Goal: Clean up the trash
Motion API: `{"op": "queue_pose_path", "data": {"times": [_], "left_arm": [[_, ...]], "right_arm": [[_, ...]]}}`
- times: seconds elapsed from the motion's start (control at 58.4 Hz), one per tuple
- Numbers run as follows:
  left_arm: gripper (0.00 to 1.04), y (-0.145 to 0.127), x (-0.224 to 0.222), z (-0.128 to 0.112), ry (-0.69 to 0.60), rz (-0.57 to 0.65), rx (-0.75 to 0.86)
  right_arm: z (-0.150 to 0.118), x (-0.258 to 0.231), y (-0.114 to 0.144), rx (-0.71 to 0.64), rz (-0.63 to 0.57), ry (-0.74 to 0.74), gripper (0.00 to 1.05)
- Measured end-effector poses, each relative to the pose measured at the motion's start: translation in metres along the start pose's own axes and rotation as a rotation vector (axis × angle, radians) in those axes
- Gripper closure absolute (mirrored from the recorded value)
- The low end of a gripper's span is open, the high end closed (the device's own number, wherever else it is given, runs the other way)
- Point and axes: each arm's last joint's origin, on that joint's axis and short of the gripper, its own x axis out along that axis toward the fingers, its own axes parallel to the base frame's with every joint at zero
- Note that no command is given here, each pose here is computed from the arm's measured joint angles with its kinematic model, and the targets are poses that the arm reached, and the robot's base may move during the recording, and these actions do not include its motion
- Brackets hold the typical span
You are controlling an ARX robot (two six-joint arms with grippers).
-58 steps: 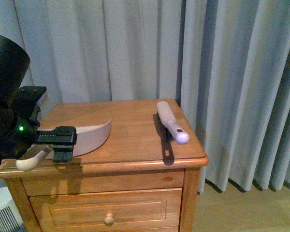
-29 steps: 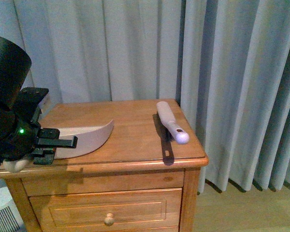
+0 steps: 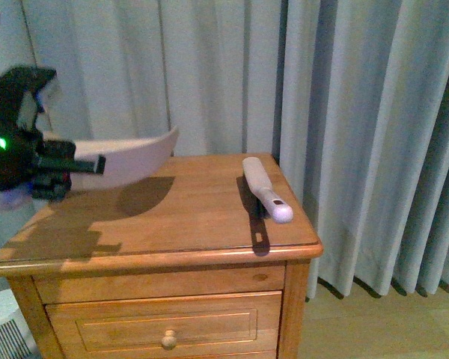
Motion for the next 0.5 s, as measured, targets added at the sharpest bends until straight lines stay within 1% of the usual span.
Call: {"op": "queue_pose_path", "data": {"times": [0.034,0.086,0.137,0.24,0.325,0.359,0.496], "left_arm": [[0.78,0.001,-0.01,0.007,-0.05,-0.014,0.005],[0.78,0.004,-0.035,0.02,-0.171,-0.049,0.002],[0.78,0.007,-0.055,0.027,-0.26,-0.062,0.011],[0.78,0.013,-0.097,0.032,-0.429,-0.09,0.012],[0.78,0.018,-0.128,0.026,-0.525,-0.107,0.008],[0.78,0.02,-0.142,0.019,-0.559,-0.105,0.008],[0.78,0.025,-0.168,-0.007,-0.596,-0.103,0.003]], "right_arm": [[0.0,0.0,0.0,0.0,0.0,0.0,0.07],[0.0,0.0,0.0,0.0,0.0,0.0,0.07],[0.0,0.0,0.0,0.0,0.0,0.0,0.07],[0.0,0.0,0.0,0.0,0.0,0.0,0.07],[0.0,0.0,0.0,0.0,0.0,0.0,0.07],[0.0,0.0,0.0,0.0,0.0,0.0,0.07],[0.0,0.0,0.0,0.0,0.0,0.0,0.07]]}}
